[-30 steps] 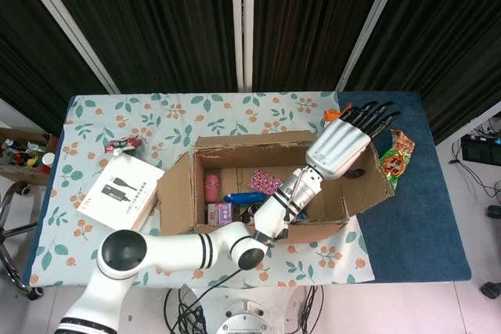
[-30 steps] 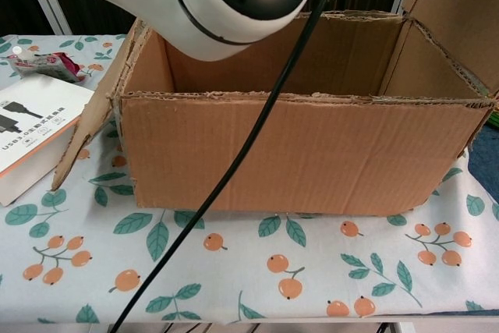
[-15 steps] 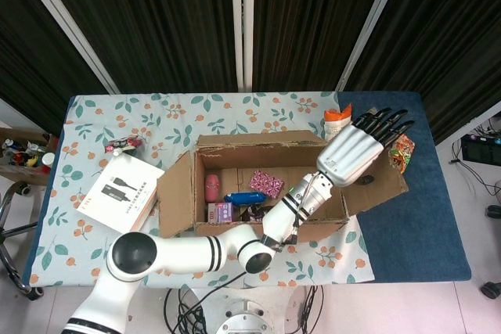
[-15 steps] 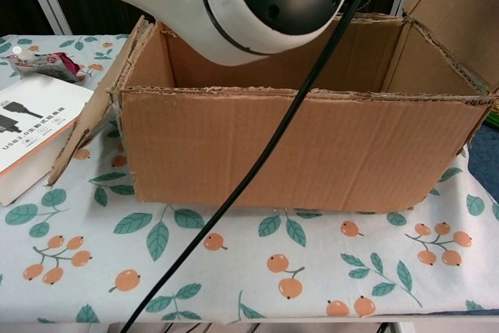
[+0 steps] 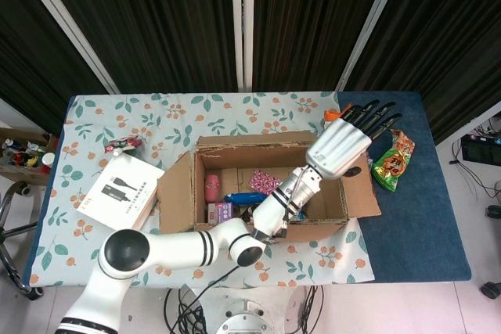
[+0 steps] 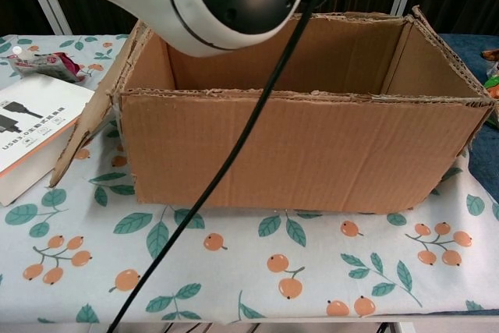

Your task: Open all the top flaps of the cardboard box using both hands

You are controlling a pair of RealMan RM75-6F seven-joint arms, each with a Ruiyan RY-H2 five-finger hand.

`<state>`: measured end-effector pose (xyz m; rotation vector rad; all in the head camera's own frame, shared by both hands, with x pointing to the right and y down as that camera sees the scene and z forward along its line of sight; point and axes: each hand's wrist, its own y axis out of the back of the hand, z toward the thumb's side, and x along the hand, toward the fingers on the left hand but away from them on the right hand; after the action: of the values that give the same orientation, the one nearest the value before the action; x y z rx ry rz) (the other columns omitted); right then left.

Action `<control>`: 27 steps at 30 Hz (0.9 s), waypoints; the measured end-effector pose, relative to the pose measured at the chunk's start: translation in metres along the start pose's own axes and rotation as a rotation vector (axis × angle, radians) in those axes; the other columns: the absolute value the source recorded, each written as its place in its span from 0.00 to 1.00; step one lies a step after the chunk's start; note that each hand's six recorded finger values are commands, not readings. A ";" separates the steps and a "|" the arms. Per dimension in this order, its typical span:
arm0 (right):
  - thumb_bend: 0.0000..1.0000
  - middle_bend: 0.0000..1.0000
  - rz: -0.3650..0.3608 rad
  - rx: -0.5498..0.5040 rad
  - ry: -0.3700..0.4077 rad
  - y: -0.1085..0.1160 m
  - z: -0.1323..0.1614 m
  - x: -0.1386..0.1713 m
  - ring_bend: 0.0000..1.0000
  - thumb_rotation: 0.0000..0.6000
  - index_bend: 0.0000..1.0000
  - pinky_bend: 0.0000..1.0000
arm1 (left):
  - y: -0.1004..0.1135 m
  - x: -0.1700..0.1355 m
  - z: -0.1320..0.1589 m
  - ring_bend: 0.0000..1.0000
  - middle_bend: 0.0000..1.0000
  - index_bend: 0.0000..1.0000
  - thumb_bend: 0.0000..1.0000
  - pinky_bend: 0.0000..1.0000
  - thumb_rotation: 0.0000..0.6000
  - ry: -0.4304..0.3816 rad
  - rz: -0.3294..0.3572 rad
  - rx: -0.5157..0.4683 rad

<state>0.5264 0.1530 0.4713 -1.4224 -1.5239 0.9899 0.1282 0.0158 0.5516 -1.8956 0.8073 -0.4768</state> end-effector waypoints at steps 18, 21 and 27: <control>0.18 0.00 0.115 0.166 0.056 -0.017 0.018 0.020 0.00 1.00 0.00 0.00 | 0.095 -0.166 -0.173 0.04 0.01 0.01 0.00 0.19 1.00 0.222 -0.044 0.277; 0.18 0.00 0.145 0.235 0.037 -0.021 0.014 0.032 0.00 1.00 0.00 0.00 | 0.118 -0.242 -0.215 0.04 0.02 0.01 0.00 0.19 1.00 0.328 -0.095 0.365; 0.18 0.00 0.216 0.352 -0.059 -0.025 -0.003 0.070 0.00 1.00 0.00 0.00 | 0.134 -0.393 -0.249 0.04 0.02 0.02 0.00 0.19 1.00 0.521 -0.184 0.398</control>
<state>0.5179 0.2211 0.4993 -1.3292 -1.1786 1.3669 -0.3492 0.0975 0.5491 -1.4911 0.7939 -1.1871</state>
